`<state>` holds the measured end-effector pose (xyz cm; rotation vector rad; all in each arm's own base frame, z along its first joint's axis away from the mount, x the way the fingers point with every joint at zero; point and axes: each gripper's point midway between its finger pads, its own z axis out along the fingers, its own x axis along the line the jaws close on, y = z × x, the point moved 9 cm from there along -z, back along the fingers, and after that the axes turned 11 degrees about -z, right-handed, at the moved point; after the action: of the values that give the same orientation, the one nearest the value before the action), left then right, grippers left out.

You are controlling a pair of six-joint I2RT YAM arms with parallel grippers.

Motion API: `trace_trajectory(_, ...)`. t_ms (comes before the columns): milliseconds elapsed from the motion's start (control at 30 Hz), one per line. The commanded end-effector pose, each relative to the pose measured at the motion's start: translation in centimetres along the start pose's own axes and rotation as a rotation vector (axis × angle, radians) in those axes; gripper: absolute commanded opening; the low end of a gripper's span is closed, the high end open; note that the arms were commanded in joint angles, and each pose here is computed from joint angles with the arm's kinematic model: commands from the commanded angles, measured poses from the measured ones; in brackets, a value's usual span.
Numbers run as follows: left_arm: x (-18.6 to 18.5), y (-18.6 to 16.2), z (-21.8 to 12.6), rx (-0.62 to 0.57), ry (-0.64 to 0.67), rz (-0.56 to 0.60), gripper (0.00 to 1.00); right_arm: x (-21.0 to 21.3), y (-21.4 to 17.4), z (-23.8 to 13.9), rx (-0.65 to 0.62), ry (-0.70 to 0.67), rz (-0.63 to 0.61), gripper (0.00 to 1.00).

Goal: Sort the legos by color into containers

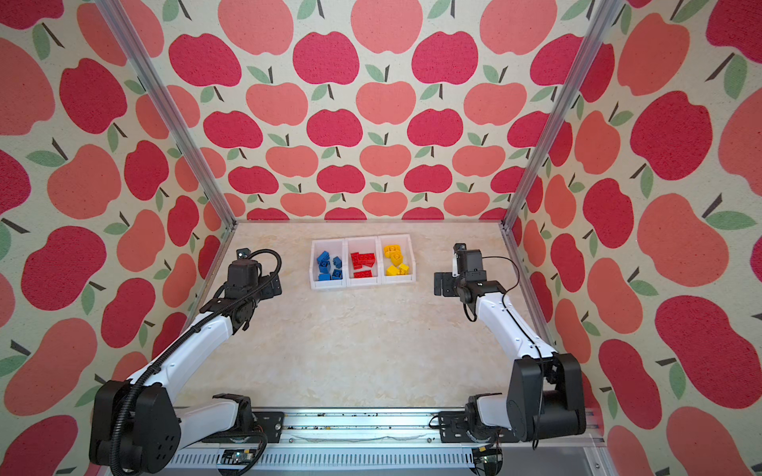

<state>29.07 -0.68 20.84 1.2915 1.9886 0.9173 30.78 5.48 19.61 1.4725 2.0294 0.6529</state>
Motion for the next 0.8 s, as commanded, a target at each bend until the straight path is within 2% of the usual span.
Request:
trace_trajectory(0,0.6,0.8,0.2,-0.122,-0.023,0.032,0.99,-1.1,0.3,1.4,-0.124,-0.073,-0.042,0.99)
trace_trajectory(233,1.7,-0.1,0.3,-0.265,-0.095,0.075,0.99,-2.3,-1.6,3.1,-0.276,-0.186,-0.079,0.99)
trace_trajectory(467,2.4,-1.2,1.7,-0.315,-0.103,0.070,0.99,-2.1,-3.5,4.6,-0.388,-0.200,-0.104,0.99)
trace_trajectory(667,2.1,-2.2,4.3,-0.336,-0.095,0.098,0.99,-1.9,-4.3,5.3,-0.431,-0.197,-0.112,0.99)
trace_trajectory(767,2.0,-2.5,4.8,-0.305,-0.099,0.099,1.00,-1.9,-4.5,5.2,-0.444,-0.192,-0.108,0.99)
